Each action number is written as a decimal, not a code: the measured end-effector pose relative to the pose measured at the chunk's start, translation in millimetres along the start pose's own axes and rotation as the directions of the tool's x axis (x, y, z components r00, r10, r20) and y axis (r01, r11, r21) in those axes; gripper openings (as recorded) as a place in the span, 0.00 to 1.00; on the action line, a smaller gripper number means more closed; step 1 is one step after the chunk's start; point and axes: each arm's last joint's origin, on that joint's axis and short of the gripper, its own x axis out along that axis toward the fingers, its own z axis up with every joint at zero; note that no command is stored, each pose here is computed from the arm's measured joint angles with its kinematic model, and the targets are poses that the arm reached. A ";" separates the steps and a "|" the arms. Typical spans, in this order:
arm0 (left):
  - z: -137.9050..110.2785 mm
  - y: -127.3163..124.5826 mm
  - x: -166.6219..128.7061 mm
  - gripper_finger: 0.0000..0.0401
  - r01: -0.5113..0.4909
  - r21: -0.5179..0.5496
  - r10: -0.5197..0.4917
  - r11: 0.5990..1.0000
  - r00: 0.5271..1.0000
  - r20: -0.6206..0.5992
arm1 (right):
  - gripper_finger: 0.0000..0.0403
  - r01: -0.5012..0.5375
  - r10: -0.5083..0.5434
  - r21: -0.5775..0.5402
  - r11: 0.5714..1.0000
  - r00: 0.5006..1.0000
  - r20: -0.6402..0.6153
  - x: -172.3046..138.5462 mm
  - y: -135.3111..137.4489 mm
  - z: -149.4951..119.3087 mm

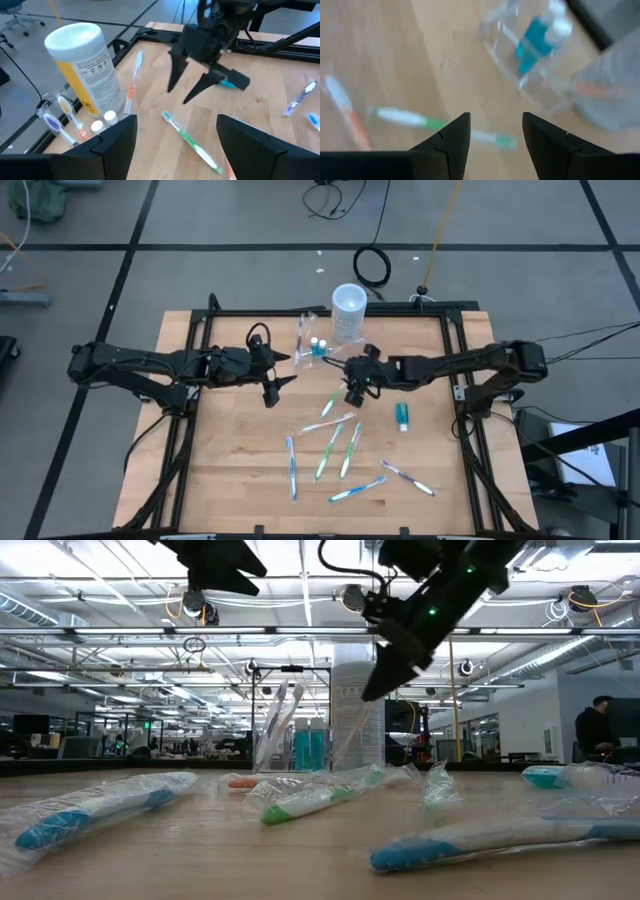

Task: Pick & Place toothbrushing station
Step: Put the top left green toothbrush into the transparent organizer

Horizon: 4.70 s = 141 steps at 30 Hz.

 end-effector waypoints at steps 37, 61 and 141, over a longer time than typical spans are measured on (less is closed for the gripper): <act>1.4 -4.3 12.9 0.68 0.001 -0.005 -0.001 1.000 1.000 0.029 | 0.42 -0.118 -0.099 0.664 0.738 0.955 0.280 30.1 -42.3 -96.5; 0.7 -4.3 12.6 0.68 0.001 -0.003 -0.001 1.000 1.000 0.022 | 0.42 -0.129 0.017 0.623 0.772 0.983 0.183 94.1 -20.1 -96.0; 0.6 -4.5 12.6 0.68 0.003 -0.006 -0.003 1.000 1.000 0.021 | 0.03 -0.121 0.175 -0.486 0.866 0.982 0.066 46.7 20.4 -92.7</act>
